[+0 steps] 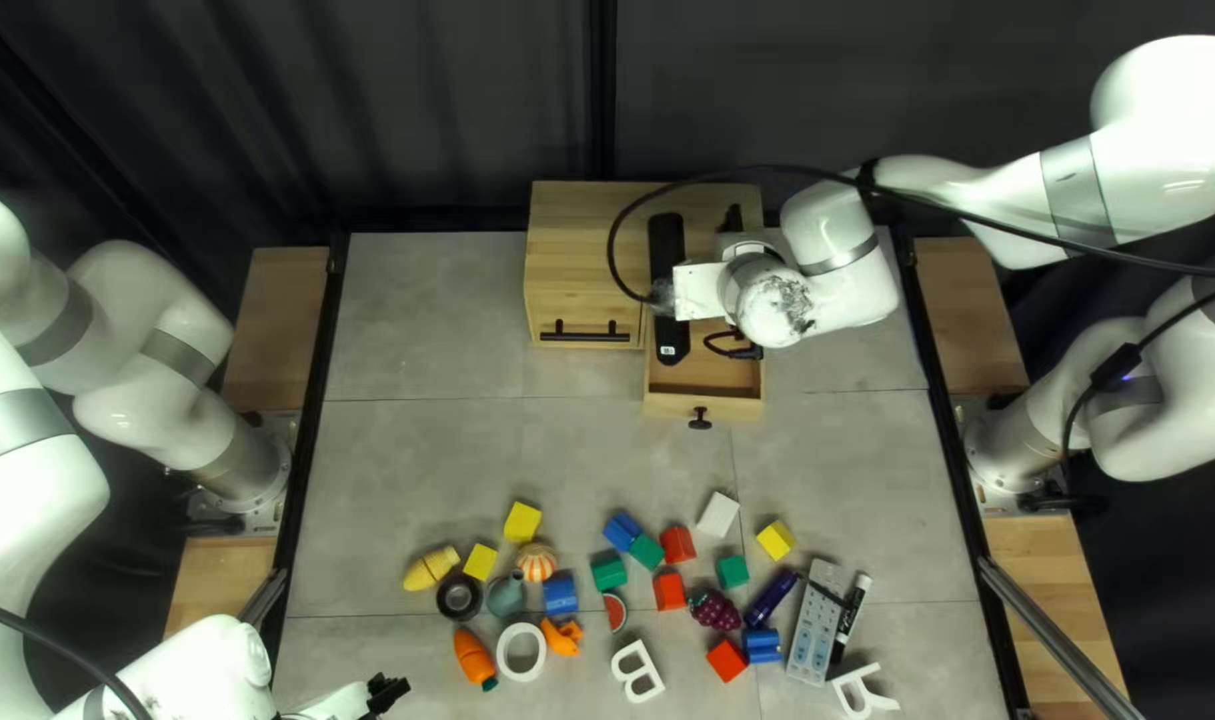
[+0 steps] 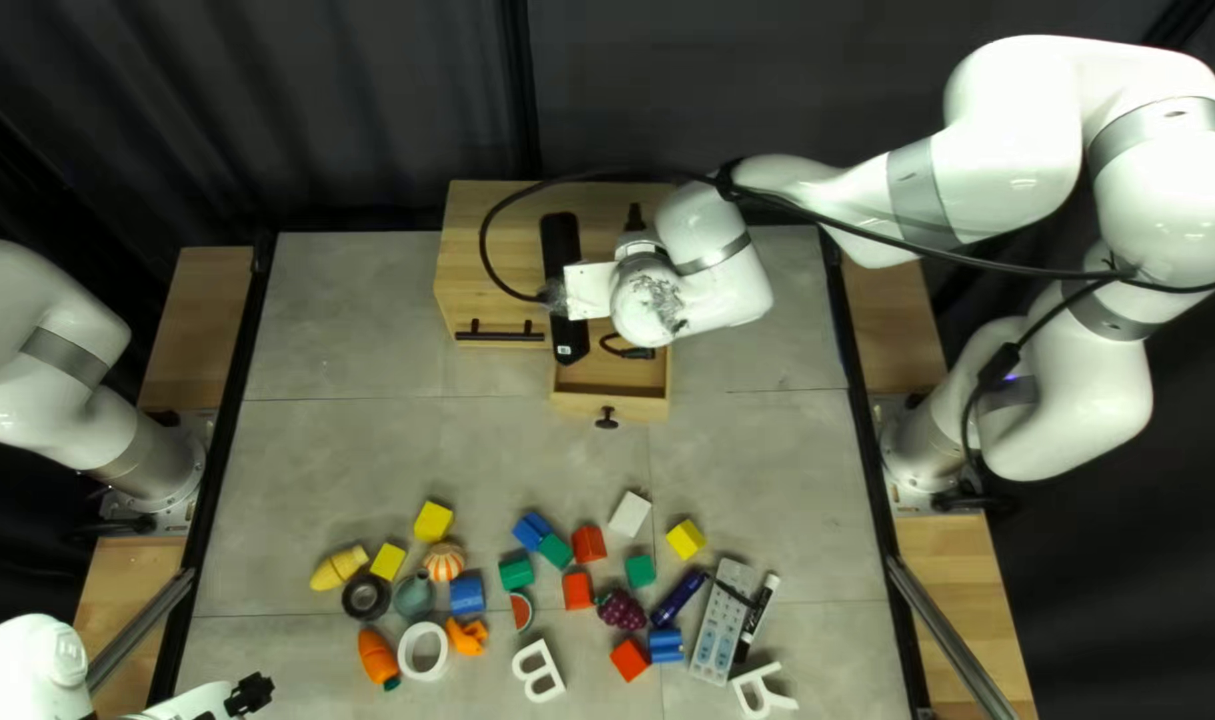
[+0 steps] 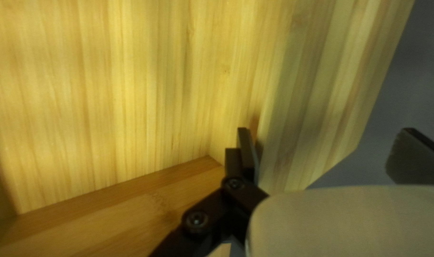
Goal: Open drawers and place objects into drawer and close
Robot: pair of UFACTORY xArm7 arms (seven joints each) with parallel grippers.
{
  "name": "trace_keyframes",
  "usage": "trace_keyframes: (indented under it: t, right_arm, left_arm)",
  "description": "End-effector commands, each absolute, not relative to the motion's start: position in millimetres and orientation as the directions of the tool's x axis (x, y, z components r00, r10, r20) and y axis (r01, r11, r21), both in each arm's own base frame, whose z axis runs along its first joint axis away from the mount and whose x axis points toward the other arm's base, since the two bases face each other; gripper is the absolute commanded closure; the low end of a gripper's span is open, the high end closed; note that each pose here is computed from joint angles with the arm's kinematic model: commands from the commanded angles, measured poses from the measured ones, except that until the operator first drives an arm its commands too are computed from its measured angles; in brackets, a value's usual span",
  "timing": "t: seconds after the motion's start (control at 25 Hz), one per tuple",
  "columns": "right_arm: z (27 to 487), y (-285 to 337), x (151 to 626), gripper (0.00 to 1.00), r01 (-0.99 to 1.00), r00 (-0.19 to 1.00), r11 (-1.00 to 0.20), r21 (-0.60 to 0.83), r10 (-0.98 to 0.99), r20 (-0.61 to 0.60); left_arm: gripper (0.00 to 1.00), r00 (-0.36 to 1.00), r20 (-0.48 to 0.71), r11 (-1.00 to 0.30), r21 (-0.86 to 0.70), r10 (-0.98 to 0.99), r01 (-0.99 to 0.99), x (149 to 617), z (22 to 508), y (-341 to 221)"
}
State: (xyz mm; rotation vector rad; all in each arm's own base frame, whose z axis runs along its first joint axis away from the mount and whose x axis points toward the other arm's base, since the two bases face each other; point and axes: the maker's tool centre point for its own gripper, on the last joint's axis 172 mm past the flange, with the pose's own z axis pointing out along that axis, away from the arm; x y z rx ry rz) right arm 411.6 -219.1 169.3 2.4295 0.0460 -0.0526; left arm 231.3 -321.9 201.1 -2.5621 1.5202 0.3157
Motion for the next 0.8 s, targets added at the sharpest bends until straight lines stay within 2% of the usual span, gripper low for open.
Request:
trace_keyframes:
  t: [0.04, 0.36, 0.8]
  right_arm:
    - [170.8, -222.0, 410.9, 0.0, 0.042, 0.999, -0.76, 0.648, 0.016, -0.046]
    - [176.5, -215.5, 417.7, 0.0, 0.042, 0.999, -0.773, 0.632, 0.018, -0.044]
    - [163.3, -200.0, 421.5, 0.0, -0.001, 0.999, -0.861, 0.508, -0.019, -0.031]
  left_arm:
    - [0.0, 0.466, -0.253, -0.477, -0.018, -0.848, -0.879, 231.3, 201.1, -321.9]
    - [0.0, 0.466, -0.253, -0.477, -0.018, -0.848, -0.879, 231.3, 201.1, -321.9]
    - [0.0, 0.466, -0.253, -0.477, -0.018, -0.848, -0.879, 231.3, 201.1, -321.9]
